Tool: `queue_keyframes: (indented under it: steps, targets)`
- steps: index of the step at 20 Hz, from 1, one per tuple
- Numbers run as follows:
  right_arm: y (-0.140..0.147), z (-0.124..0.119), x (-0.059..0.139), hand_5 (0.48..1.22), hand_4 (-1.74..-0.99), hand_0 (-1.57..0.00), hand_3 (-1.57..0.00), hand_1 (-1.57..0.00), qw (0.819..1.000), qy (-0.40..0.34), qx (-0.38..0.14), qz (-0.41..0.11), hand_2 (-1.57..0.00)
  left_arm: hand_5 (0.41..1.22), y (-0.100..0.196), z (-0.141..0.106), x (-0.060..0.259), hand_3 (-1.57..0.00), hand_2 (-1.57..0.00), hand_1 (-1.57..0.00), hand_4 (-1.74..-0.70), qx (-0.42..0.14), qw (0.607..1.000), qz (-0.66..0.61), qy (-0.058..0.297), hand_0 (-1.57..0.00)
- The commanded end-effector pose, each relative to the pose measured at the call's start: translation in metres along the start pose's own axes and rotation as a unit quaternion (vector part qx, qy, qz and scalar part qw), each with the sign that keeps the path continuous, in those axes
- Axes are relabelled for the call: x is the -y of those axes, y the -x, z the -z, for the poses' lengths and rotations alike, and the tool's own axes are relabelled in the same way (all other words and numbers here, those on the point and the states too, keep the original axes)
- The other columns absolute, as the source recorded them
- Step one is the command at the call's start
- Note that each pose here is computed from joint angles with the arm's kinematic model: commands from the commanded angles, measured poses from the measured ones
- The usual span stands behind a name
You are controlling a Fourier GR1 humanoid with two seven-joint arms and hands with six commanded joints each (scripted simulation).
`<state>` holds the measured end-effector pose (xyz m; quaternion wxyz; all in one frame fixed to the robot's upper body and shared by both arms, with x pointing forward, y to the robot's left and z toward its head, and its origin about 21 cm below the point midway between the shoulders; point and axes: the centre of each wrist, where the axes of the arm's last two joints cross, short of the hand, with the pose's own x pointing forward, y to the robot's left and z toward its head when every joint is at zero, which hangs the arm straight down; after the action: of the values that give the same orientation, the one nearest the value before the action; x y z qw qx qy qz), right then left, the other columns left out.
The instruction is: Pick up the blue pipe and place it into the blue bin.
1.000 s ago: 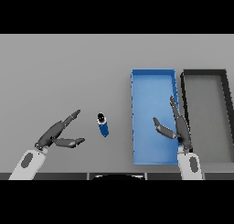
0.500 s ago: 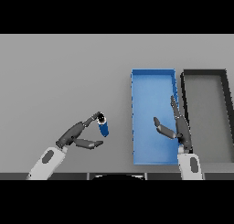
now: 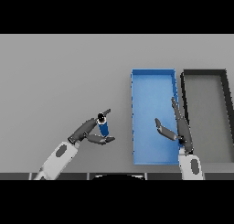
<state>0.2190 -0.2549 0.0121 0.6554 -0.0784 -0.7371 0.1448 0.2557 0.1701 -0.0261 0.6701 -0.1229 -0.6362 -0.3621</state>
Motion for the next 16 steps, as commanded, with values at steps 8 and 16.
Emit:
queue_keyframes:
  steps: [8, 16]
  targets:
    - [-0.001, -0.003, 0.0, 0.656, -1.22, 0.0, 0.0, 0.0, 1.0, -0.001, 0.005, 0.0, 0.0, 0.832, 0.0, 0.018, 0.022, -0.74, -0.69, -0.55, -1.37, 0.051, 0.994, -0.092, -0.004, -0.36]
    - [0.0, 0.001, 0.001, 0.638, -1.221, 0.0, 0.0, 0.0, 1.0, -0.006, -0.002, 0.013, 0.0, 1.156, -0.008, 0.016, 0.037, -1.42, -1.42, -1.4, -1.5, 0.08, 0.994, -0.076, -0.009, -1.37]
